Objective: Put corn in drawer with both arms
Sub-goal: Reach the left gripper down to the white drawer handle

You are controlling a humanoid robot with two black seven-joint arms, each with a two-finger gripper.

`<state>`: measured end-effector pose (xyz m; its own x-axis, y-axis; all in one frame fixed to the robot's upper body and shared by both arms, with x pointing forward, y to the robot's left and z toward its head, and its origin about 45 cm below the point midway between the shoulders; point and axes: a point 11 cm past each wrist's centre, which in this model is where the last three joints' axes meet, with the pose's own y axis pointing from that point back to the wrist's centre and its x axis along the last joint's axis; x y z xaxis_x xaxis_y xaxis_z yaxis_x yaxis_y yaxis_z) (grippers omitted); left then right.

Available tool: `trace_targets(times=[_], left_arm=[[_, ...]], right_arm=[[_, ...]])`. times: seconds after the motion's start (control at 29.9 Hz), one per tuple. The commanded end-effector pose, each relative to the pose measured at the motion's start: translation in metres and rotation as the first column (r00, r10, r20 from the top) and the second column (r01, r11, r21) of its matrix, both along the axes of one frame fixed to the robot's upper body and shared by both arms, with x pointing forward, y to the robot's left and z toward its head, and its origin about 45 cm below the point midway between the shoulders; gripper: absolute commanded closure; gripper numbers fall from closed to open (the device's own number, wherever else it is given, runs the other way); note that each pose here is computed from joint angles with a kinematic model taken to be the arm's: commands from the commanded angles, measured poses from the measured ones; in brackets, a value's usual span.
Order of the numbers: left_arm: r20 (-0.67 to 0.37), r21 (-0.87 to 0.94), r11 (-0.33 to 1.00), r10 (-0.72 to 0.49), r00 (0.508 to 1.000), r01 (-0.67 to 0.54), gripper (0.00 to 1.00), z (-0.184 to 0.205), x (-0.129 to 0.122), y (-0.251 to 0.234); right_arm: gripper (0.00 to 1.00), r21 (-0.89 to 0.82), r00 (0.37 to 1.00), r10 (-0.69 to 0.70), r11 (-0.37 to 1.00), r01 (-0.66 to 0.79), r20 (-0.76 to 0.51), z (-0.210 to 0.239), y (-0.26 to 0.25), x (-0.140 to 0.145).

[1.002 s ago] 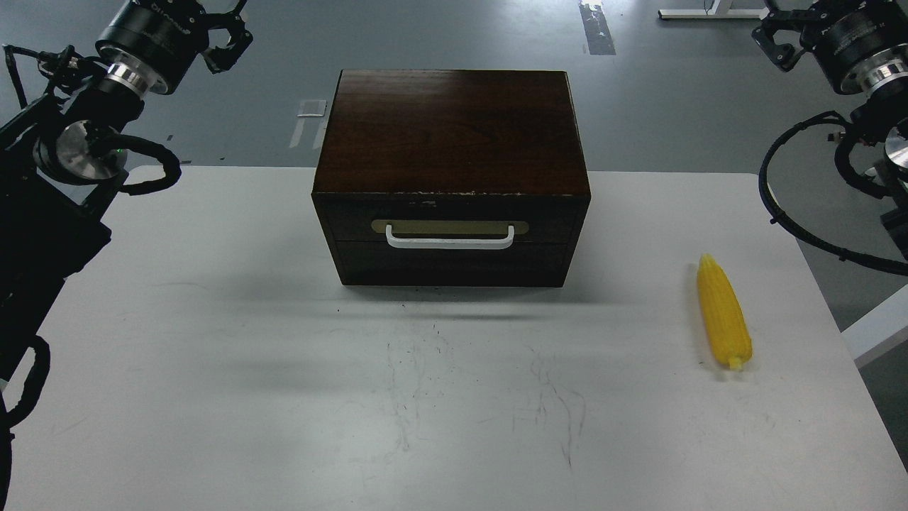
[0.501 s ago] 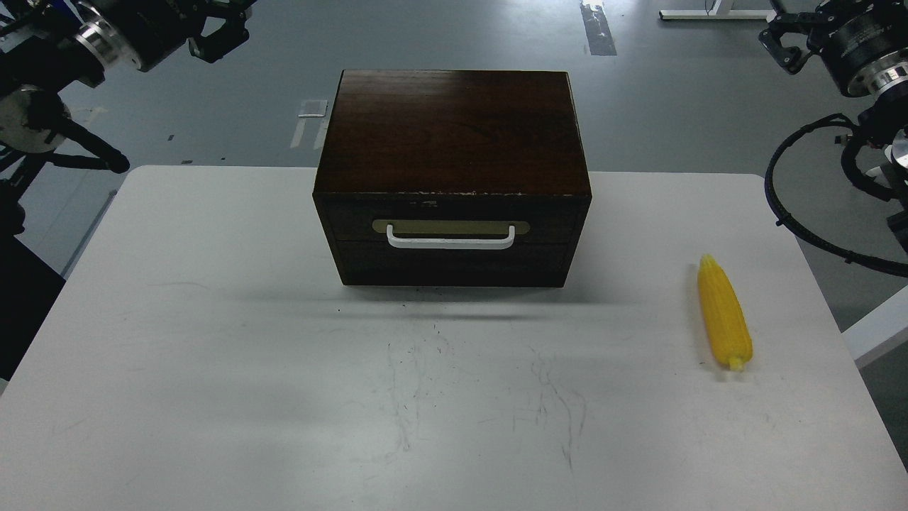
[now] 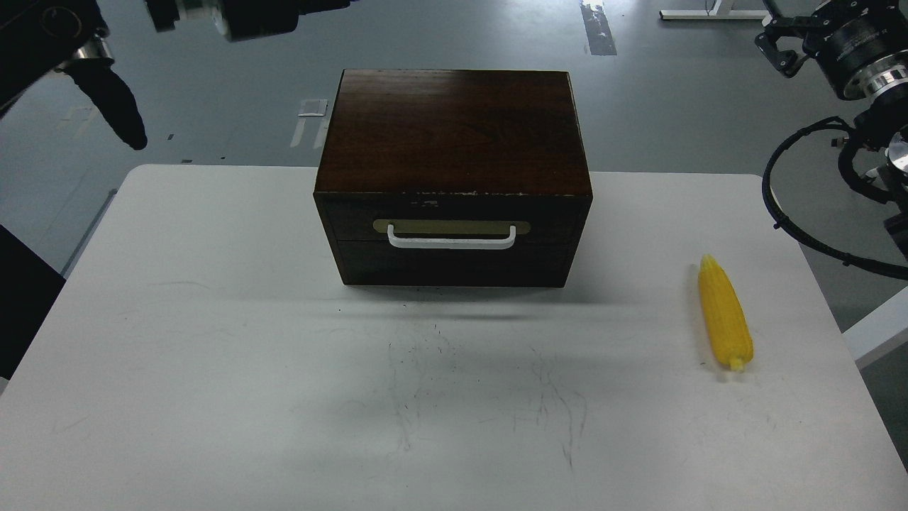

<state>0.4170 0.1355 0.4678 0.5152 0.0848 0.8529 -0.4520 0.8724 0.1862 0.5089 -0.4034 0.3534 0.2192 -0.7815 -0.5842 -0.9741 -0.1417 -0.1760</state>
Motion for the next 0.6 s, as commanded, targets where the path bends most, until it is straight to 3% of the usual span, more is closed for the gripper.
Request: trace_targets(times=[0.0,0.17,0.33,0.57], left_arm=[[0.103,0.211,0.975,-0.088,0.991,0.064,0.1,-0.018,-0.006,-0.037],[0.197,0.435,0.89,-0.241,0.95,0.136,0.1,-0.049,-0.02,-0.084],[0.193,0.533,0.818,-0.366,0.91,0.216,0.14,-0.076,-0.043,-0.107],[0.225,0.767,0.614,-0.53,0.818,0.187,0.16,-0.117,-0.05,-0.104]], right_arm=[[0.0,0.0,1.0,-0.003,1.0,0.003,0.0,0.0,-0.002,0.0],[0.0,0.001,1.0,-0.009,1.0,0.009,-0.02,-0.011,-0.005,-0.004],[0.0,0.003,1.0,-0.015,1.0,0.015,-0.027,-0.015,-0.007,-0.005],[0.0,0.003,1.0,-0.017,1.0,0.017,-0.027,-0.015,-0.008,-0.005]])
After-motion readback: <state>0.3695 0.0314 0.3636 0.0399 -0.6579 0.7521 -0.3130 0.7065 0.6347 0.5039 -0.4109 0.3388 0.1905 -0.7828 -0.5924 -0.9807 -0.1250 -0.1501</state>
